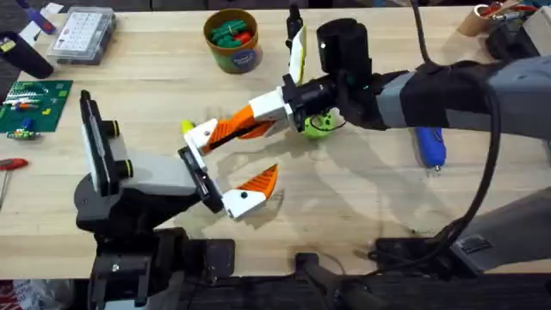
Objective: Pick up the gripper from the table and insert it into the empty holder that is missing its gripper. Then pick up a screw, insert it into the mounting hole, and use the screwdriver to tighten it. Finally, clean up the table by picking up the vegetable and placing it into the bucket.
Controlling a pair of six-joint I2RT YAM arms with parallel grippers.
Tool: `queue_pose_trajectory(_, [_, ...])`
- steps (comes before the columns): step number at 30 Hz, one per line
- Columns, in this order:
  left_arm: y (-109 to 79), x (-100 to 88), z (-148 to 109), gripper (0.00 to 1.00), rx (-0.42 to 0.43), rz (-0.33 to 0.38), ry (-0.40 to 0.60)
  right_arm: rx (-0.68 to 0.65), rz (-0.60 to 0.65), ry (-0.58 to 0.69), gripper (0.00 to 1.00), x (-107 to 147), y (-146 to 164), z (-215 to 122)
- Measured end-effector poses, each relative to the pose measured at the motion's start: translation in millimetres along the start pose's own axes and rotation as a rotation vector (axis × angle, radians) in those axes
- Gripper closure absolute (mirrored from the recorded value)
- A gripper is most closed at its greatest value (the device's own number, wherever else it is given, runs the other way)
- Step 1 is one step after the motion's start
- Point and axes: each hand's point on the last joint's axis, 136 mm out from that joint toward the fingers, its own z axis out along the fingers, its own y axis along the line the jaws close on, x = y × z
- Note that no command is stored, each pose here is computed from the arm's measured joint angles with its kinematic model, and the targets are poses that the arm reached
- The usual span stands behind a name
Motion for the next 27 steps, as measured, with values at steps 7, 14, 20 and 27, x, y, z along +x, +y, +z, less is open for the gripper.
queue_pose_trajectory(7, [-0.4,0.0,0.0,0.012,0.002,0.0,0.0,0.001,0.013,-0.002,0.996,0.5,-0.7,-0.2])
queue_pose_trajectory(14, [-0.4,0.1,0.0,0.012,0.002,-0.001,0.0,0.001,0.016,-0.002,0.996,0.5,-0.7,-0.2])
queue_pose_trajectory(20, [-8.8,1.2,0.3,0.012,0.049,0.002,0.006,0.01,0.027,0.013,0.576,7.0,-2.0,9.2])
queue_pose_trajectory(27, [-13.9,2.1,0.2,0.012,0.078,0.001,0.01,0.014,0.032,0.028,0.014,12.5,-1.9,16.3])
